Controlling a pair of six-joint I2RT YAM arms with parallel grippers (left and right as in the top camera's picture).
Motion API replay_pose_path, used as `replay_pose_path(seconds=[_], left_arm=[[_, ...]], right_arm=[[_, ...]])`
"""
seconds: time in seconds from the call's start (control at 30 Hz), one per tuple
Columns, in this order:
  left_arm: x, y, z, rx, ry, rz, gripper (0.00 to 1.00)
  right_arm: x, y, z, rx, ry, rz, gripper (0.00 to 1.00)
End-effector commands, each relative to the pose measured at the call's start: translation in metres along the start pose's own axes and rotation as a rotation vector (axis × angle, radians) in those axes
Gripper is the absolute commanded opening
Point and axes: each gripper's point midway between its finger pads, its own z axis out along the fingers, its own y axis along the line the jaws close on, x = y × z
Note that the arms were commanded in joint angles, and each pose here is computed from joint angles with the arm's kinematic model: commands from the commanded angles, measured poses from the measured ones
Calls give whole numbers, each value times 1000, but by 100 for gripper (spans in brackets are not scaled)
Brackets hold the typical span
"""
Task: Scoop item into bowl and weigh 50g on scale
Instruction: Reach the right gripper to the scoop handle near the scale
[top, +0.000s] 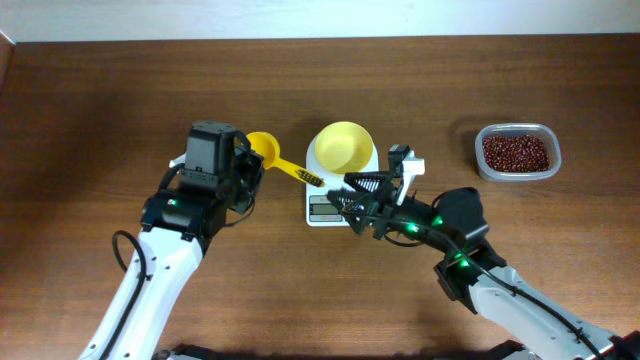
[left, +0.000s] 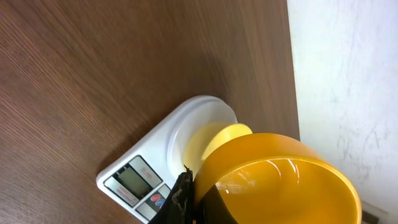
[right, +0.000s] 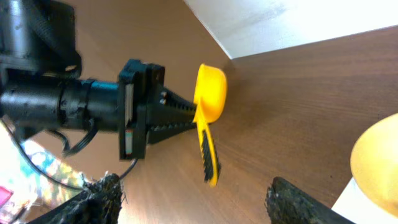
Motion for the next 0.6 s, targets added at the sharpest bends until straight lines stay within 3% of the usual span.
replay_pose_path(seconds=[0.0, 0.1, 0.3, 0.57], left_arm=[[19, -9, -2, 32, 45, 27, 0], [40, -24, -3, 86, 78, 75, 0], [61, -38, -5, 142, 107, 120, 0], [76, -31, 13, 94, 128, 113, 0]], right_arm=[[-10, -3, 7, 64, -70, 18, 74], [-12, -5, 8, 78, -91, 81, 65], [-15, -8, 7, 93, -111, 147, 57], [-14, -8, 7, 91, -112, 193, 41]])
